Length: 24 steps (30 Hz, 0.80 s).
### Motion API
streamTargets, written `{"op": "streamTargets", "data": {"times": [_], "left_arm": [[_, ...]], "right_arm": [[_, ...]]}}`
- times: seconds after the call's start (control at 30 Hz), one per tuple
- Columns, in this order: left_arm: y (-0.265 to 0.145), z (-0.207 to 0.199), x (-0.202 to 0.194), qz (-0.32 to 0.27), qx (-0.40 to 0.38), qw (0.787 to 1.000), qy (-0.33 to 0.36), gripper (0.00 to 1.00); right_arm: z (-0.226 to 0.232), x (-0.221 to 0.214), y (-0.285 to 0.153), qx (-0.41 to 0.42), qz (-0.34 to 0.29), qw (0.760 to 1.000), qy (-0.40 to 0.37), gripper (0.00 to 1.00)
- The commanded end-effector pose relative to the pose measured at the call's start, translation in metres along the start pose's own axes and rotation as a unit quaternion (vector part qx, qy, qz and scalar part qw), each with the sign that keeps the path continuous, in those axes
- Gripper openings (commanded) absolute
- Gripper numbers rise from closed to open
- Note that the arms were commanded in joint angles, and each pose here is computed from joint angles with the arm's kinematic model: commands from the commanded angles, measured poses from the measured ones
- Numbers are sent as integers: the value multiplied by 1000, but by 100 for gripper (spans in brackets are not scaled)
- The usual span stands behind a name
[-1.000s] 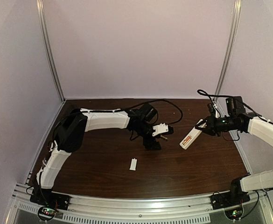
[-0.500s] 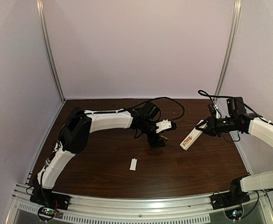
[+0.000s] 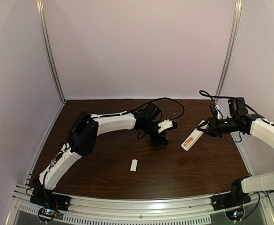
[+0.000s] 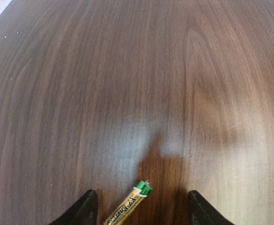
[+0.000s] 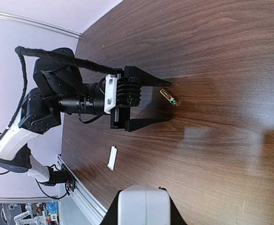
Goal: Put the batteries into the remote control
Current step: Pick up the battery from the center of the board.
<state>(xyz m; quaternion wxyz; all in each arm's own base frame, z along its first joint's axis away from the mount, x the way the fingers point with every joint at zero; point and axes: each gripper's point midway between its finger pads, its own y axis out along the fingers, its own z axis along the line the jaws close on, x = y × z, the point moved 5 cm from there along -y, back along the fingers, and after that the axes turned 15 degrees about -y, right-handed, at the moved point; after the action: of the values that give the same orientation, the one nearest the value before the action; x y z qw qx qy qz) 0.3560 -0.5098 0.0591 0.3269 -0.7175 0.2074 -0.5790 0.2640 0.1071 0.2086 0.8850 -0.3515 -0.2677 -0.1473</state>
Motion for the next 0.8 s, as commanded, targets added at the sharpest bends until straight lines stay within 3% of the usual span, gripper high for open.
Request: {"op": "streamTargets", "data": {"times": [0.0, 0.17, 0.37, 0.53, 0.77], "left_arm": [[0, 2, -7, 14, -17, 1000, -13, 57], [-3, -4, -24, 51, -27, 998, -17, 26], [-17, -6, -33, 77, -7, 997, -25, 9], [-49, -8, -36, 76, 10, 994, -76, 2], [-125, -1, -48, 23, 46, 982, -179, 0]], "right_arm": [[4, 1, -4, 16, -7, 1000, -12, 0], [7, -1, -3, 29, -6, 999, -22, 0], [16, 0, -6, 61, -22, 997, -35, 0], [32, 0, -11, 103, -41, 992, -65, 0], [80, 0, -18, 186, -69, 969, -146, 0]]}}
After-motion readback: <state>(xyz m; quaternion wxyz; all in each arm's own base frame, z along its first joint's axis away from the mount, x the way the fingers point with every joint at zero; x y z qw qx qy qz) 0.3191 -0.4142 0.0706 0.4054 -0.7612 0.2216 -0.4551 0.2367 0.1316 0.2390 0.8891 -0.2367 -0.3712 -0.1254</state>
